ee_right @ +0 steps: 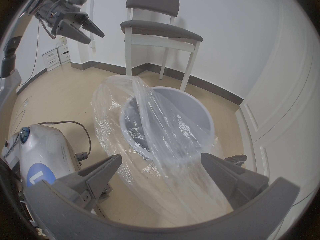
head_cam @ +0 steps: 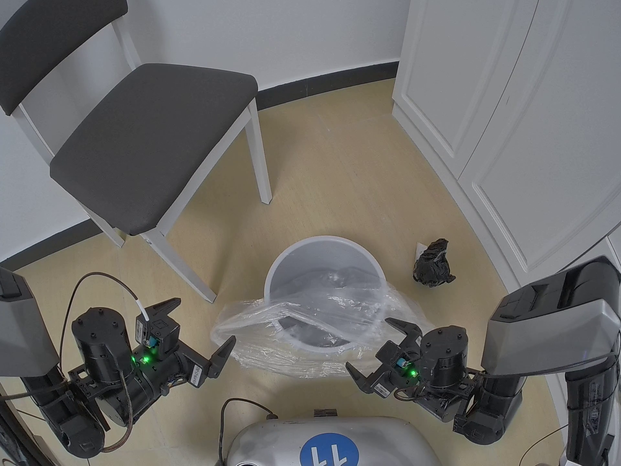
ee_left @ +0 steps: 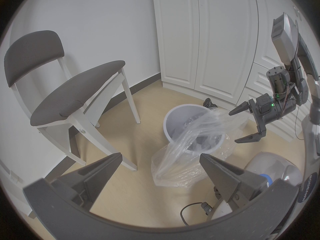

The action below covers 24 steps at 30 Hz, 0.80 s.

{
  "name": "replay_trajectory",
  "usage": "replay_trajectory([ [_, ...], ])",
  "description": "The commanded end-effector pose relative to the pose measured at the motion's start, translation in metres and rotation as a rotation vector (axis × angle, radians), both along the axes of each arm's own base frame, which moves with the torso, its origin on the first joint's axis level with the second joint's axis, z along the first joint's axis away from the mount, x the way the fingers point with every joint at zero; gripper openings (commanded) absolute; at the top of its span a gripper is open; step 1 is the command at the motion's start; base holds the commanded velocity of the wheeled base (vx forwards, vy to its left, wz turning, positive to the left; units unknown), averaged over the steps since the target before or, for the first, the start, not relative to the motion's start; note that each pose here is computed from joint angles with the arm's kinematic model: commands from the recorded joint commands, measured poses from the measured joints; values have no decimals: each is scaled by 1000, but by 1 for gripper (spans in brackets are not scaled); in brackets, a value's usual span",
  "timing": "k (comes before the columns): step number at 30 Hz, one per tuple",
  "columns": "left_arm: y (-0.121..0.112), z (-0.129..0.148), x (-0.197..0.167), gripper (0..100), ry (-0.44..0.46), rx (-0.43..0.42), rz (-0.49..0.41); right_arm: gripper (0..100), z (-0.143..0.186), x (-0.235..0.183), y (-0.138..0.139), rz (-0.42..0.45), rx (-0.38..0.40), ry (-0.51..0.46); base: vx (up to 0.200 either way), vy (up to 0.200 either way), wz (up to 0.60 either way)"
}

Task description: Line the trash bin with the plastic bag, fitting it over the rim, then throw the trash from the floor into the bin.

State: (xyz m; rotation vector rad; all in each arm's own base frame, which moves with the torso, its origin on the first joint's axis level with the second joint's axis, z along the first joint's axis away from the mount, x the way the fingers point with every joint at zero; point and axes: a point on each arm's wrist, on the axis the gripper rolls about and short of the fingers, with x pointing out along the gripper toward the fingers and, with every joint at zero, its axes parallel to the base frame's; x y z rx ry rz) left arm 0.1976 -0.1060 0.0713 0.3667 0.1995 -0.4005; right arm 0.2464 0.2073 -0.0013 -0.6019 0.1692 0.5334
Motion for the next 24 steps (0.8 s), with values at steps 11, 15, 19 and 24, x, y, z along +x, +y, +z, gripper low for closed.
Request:
replay_trajectory([
  [11, 0, 0, 1, 100, 1, 2, 3, 0, 1, 14, 6, -38, 71, -29, 0, 0, 0],
  [15, 1, 0, 1, 100, -1, 1, 6, 0, 12, 25, 7, -59, 113, -70, 0, 0, 0],
  [19, 0, -1, 3, 100, -1, 2, 7, 0, 35, 41, 19, -111, 257, -138, 0, 0, 0],
  [24, -1, 0, 4, 100, -8, -2, 7, 0, 49, 68, 32, -209, 387, -223, 0, 0, 0],
])
